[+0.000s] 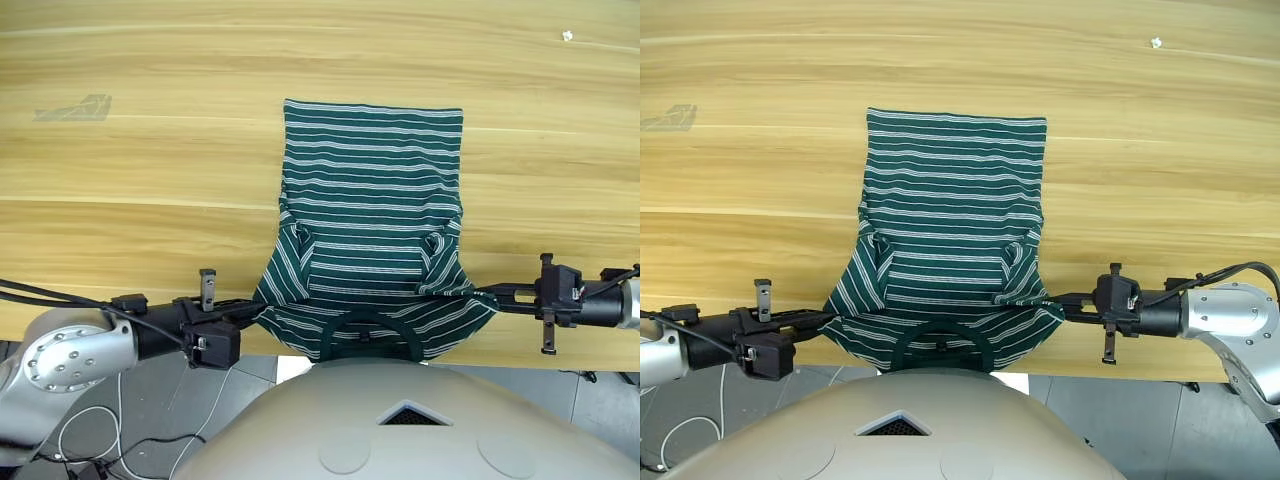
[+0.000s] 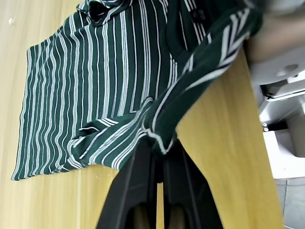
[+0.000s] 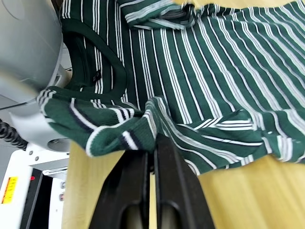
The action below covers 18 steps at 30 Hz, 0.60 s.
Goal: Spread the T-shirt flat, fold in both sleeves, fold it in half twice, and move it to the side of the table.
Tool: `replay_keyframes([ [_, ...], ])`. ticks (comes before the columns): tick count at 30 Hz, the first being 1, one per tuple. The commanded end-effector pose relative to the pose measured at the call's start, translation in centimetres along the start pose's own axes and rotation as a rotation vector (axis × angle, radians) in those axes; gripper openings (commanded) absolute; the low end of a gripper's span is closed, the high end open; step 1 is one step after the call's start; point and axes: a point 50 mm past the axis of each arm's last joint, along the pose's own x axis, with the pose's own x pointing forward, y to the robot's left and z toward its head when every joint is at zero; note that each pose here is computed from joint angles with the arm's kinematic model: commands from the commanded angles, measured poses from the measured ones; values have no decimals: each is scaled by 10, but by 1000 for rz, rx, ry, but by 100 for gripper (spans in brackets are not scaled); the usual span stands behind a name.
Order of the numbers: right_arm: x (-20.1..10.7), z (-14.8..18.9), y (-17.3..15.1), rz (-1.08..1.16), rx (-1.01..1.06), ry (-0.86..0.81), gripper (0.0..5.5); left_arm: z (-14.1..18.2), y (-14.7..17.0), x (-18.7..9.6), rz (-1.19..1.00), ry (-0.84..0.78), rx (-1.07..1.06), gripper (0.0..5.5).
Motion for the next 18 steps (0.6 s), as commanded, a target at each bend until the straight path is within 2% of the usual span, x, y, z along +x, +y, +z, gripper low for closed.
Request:
replay_keyframes([
  [1,-2,-1,-1,-22,2,-12,0,3,3,-13,71,27,-38,1],
  [4,-4,-4,0,-50,6,-29,0,-3,6,-14,71,34,-40,1],
  [7,-11,0,-17,-104,-56,-18,0,-8,24,-9,147,19,14,1],
  [12,-14,14,-61,-170,-165,-35,0,-24,67,2,248,2,78,1],
  [18,7,42,-134,-298,-253,-98,0,-39,125,33,330,-28,135,1],
])
